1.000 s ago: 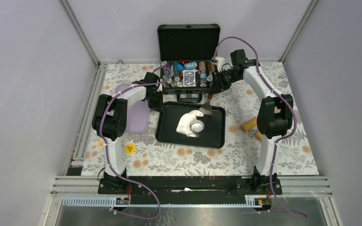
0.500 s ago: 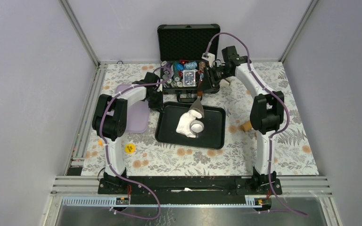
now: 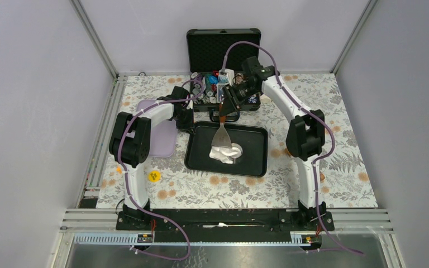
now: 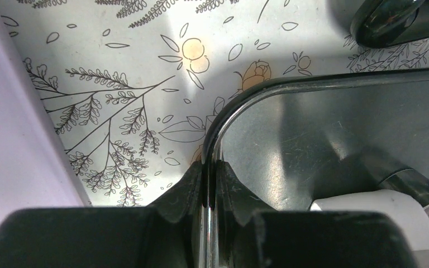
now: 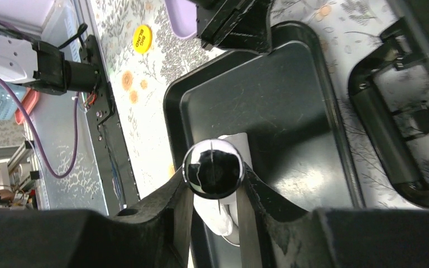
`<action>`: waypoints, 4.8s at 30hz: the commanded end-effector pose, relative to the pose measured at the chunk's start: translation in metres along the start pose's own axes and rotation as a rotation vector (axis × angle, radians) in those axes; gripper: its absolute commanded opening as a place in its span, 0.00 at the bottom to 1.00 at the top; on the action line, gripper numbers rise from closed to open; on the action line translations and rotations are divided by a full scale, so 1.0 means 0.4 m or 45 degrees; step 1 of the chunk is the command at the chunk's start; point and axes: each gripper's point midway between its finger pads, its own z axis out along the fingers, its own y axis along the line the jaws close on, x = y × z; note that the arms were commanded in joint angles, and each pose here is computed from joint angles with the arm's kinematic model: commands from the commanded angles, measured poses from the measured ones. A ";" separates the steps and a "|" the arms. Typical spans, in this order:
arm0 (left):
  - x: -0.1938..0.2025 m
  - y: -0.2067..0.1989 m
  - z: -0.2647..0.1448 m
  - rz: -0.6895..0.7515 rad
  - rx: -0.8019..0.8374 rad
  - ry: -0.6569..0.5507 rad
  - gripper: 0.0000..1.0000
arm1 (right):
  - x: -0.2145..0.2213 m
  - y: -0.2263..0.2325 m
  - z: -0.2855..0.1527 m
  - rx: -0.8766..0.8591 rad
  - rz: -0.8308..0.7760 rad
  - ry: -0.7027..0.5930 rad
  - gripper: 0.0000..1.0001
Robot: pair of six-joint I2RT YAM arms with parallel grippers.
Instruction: Roll out the dumpling wrappers from the dough
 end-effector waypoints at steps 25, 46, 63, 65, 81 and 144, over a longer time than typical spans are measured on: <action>0.014 -0.004 -0.021 -0.024 0.000 0.008 0.00 | 0.044 0.223 0.071 0.112 -0.249 0.070 0.00; 0.009 -0.011 -0.040 -0.018 0.044 -0.024 0.00 | 0.228 0.235 -0.176 0.627 -0.541 0.045 0.00; 0.025 -0.010 -0.035 -0.075 0.050 -0.038 0.00 | 0.281 0.202 -0.104 0.614 -0.563 -0.193 0.00; 0.028 -0.009 -0.032 -0.076 0.050 -0.033 0.00 | 0.286 0.208 -0.090 0.595 -0.569 -0.209 0.00; 0.034 0.000 -0.011 -0.067 0.040 -0.014 0.00 | 0.199 0.280 0.044 0.485 -0.546 -0.237 0.00; 0.116 -0.619 -0.497 0.689 1.352 -0.076 0.99 | -0.053 0.269 -0.324 -0.333 0.405 -0.912 0.00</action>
